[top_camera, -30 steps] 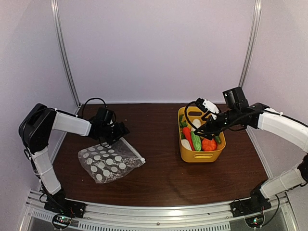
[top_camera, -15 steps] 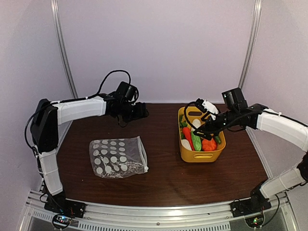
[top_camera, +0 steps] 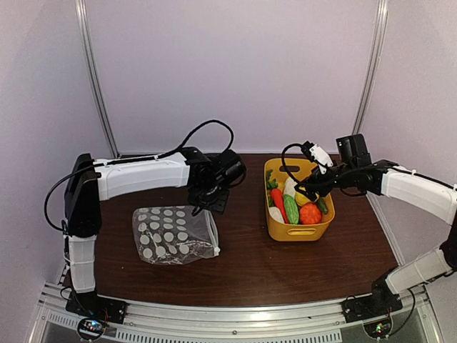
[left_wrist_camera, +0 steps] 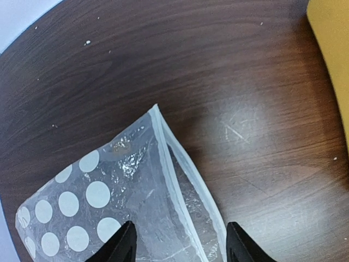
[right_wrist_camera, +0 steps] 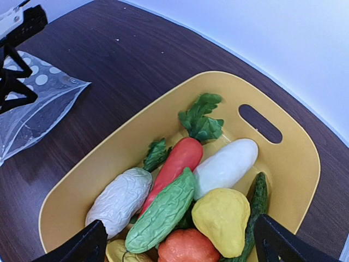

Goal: Place the food in the zip-top bag and seal the zipper
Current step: Adjust the zipper food storage bag at the center of the board, then pick up the zipper food storage bag at the center of the board.

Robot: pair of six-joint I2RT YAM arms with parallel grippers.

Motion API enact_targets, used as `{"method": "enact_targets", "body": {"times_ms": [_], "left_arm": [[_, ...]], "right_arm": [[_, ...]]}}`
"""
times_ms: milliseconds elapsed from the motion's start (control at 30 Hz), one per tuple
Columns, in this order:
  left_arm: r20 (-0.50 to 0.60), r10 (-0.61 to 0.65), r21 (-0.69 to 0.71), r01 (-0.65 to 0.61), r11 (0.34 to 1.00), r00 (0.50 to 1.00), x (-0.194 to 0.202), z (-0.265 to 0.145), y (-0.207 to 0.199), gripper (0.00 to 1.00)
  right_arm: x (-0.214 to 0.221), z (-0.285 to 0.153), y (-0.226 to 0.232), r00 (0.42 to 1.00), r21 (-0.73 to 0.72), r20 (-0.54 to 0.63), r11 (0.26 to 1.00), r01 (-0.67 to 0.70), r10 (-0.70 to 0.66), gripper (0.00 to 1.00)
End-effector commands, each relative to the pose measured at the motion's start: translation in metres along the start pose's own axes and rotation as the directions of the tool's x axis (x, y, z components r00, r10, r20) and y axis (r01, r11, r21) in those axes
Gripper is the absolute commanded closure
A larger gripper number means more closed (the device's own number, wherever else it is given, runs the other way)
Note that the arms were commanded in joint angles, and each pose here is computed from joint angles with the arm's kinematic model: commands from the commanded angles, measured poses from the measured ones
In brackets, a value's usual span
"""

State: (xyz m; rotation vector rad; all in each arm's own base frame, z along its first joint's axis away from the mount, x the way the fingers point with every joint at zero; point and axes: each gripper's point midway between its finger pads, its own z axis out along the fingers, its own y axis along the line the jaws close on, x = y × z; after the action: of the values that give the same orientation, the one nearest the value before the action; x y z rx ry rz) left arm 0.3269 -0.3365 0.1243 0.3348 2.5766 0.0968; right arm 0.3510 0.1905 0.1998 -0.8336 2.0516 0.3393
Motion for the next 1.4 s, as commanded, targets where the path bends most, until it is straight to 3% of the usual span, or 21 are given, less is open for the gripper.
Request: {"method": "enact_targets", "body": {"times_ms": [0,300,467,833,1100,1233,1367], "left_arm": [[-0.074,0.045,-0.175,-0.057,0.983,0.996,0.022,0.005,0.026,0.45],[-0.106,0.050,-0.098,-0.061,0.993,0.993,0.029,0.013,-0.001,0.52],[-0.128,0.078,-0.129,-0.095,0.987,0.989,0.036,0.024,-0.002,0.59],[-0.186,0.086,-0.196,-0.123,0.973,0.979,0.050,0.042,-0.001,0.61],[-0.228,0.118,-0.270,-0.180,0.946,0.967,0.059,0.045,0.014,0.73],[-0.238,0.130,-0.298,-0.200,0.933,0.963,0.058,0.039,0.020,0.91],[-0.207,0.152,-0.301,-0.211,0.930,0.967,0.048,0.027,0.019,1.00]], "right_arm": [[0.000,0.001,-0.016,0.997,0.055,0.035,0.996,-0.072,0.070,0.04],[0.005,0.002,-0.011,0.998,0.035,0.033,0.998,-0.057,0.056,0.04],[0.004,-0.001,-0.010,0.998,0.037,0.039,0.998,-0.051,0.050,0.04],[0.007,-0.001,-0.009,0.998,0.033,0.035,0.999,-0.043,0.042,0.03],[0.006,-0.003,-0.008,0.999,0.029,0.040,0.999,-0.038,0.037,0.04],[0.005,-0.004,-0.009,0.999,0.036,0.042,0.999,-0.036,0.035,0.03],[0.007,-0.004,-0.008,0.999,0.033,0.040,0.999,-0.037,0.036,0.03]]}}
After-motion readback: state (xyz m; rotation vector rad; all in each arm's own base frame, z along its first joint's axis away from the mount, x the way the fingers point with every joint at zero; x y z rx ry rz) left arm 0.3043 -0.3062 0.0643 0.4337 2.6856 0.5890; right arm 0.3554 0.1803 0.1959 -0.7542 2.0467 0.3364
